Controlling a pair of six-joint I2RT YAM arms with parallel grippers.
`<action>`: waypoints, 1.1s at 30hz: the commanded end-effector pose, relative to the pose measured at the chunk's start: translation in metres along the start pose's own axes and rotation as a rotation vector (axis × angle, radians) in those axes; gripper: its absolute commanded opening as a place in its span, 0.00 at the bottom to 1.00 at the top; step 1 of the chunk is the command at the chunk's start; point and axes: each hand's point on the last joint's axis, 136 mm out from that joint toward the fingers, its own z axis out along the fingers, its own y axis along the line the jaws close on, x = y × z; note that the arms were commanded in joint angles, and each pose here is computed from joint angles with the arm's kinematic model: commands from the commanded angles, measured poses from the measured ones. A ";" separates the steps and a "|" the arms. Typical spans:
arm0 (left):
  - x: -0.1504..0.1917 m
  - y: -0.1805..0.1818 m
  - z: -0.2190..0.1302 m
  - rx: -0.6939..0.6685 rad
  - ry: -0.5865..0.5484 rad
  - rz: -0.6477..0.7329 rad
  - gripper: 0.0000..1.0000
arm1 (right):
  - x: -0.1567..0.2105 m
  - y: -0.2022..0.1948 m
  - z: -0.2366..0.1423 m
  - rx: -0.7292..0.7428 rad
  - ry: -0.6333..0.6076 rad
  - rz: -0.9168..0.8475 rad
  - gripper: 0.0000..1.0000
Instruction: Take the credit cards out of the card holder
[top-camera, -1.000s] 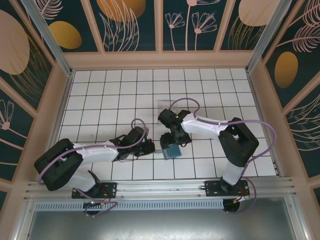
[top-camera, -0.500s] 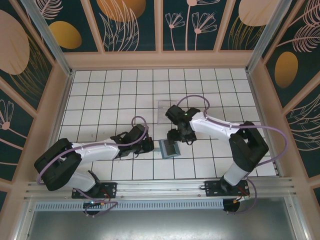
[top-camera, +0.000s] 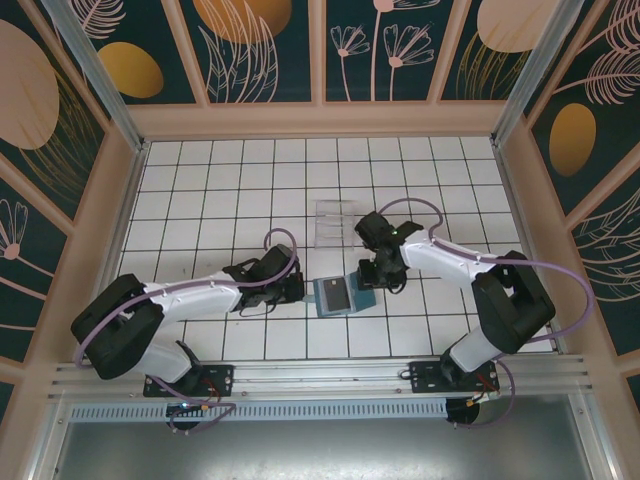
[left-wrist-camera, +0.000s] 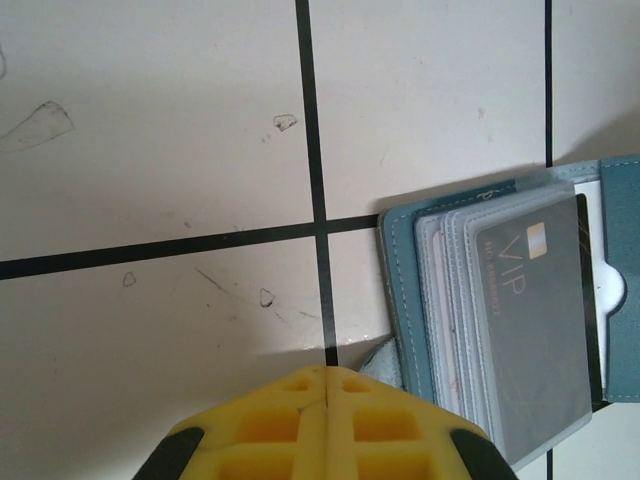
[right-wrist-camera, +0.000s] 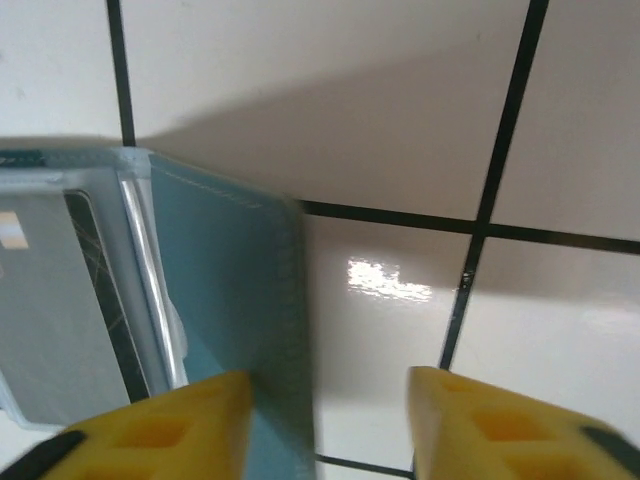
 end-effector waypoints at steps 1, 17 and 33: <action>-0.004 0.005 0.002 -0.042 0.001 0.015 0.05 | -0.006 0.020 0.001 -0.123 -0.030 0.000 0.35; 0.011 0.006 -0.002 -0.030 0.083 0.090 0.09 | 0.037 0.028 0.011 -0.193 0.041 0.059 0.03; -0.035 -0.015 -0.055 -0.094 -0.065 0.051 0.41 | 0.010 0.007 -0.029 0.045 -0.095 0.096 0.45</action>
